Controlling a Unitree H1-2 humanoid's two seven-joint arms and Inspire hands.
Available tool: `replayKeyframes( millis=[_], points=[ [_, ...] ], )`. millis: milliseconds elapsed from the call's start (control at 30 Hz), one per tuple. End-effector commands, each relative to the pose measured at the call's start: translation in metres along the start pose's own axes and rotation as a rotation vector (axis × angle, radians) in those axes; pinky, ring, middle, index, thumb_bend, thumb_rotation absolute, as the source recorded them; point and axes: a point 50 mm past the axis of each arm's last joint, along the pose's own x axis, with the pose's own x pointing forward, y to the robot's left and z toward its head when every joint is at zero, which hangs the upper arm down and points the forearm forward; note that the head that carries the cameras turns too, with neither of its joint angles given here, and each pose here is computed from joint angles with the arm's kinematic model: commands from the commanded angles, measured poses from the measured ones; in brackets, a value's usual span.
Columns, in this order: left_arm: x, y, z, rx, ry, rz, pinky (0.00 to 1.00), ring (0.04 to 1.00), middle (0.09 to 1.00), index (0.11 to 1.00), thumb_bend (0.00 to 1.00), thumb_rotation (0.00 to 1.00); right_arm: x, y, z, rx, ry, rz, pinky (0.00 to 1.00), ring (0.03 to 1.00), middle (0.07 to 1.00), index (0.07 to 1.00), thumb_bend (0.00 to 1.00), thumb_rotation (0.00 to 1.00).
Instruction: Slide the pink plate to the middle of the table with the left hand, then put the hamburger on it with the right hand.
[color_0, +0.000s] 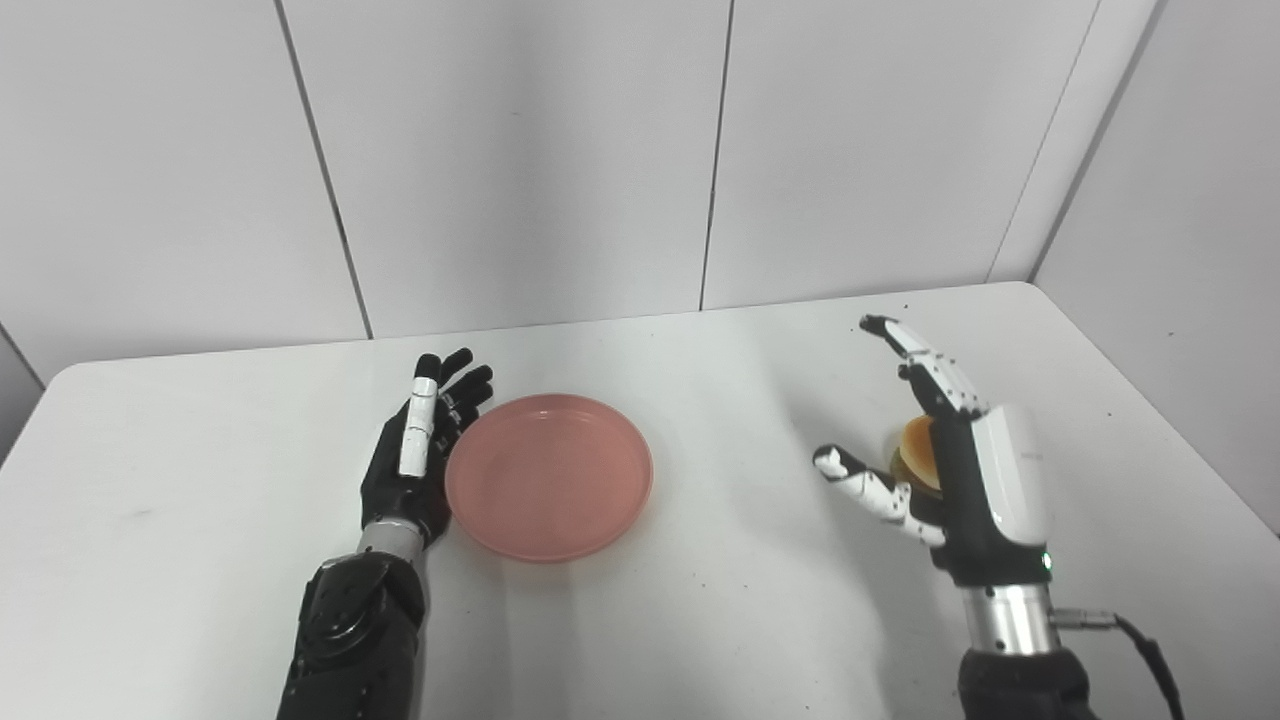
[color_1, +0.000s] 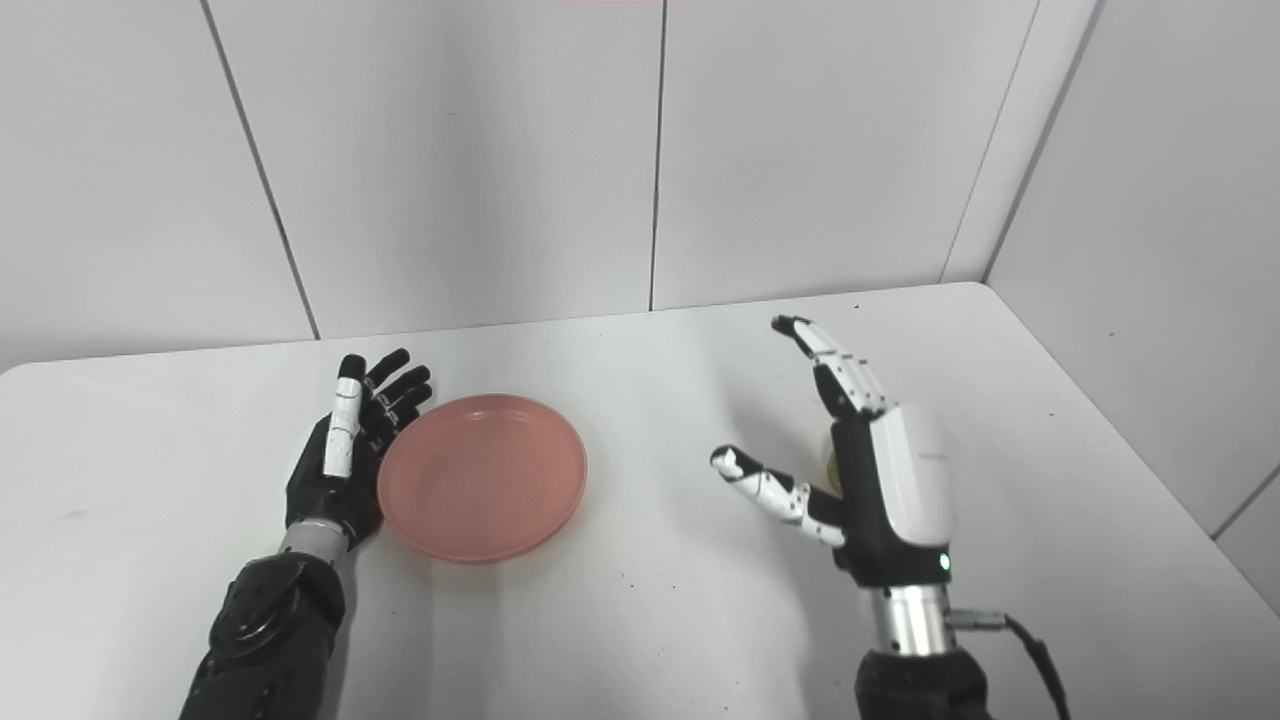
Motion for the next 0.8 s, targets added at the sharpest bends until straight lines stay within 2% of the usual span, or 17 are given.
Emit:
replayKeyframes(
  millis=[0, 233, 400, 533, 633, 767],
  points=[
    [0.0, -0.001, -0.008, -0.018, 0.051, 0.006, 0.98, 0.857, 0.789, 0.787, 0.9, 0.8, 0.018, -0.011, -0.007, -0.071, -0.008, -0.021, 0.68, 0.796, 0.822, 0.799, 0.76, 1.0],
    [0.0, -0.002, -0.009, -0.029, 0.057, 0.006, 1.0, 0.86, 0.785, 0.773, 0.9, 0.79, 0.04, -0.013, -0.037, -0.218, 0.026, 0.002, 0.67, 0.794, 0.81, 0.764, 0.73, 1.0],
    [0.0, -0.002, -0.01, -0.025, 0.059, 0.007, 1.0, 0.851, 0.779, 0.777, 0.9, 0.79, 0.049, -0.008, -0.053, -0.309, 0.049, 0.038, 0.75, 0.814, 0.81, 0.746, 0.73, 1.0],
    [0.0, -0.001, -0.01, -0.028, 0.057, 0.006, 1.0, 0.851, 0.776, 0.774, 0.9, 0.79, 0.054, -0.003, -0.067, -0.429, 0.054, 0.069, 0.76, 0.809, 0.805, 0.712, 0.69, 1.0],
    [-0.001, 0.0, -0.009, -0.026, 0.055, 0.013, 1.0, 0.85, 0.774, 0.77, 0.9, 0.78, 0.059, 0.002, -0.083, -0.509, 0.084, 0.119, 0.77, 0.803, 0.795, 0.696, 0.68, 1.0],
    [-0.002, 0.001, -0.007, -0.03, 0.054, 0.02, 0.99, 0.848, 0.766, 0.762, 0.9, 0.78, 0.059, 0.007, -0.099, -0.517, 0.142, 0.173, 0.74, 0.796, 0.792, 0.69, 0.7, 1.0]
  ],
)
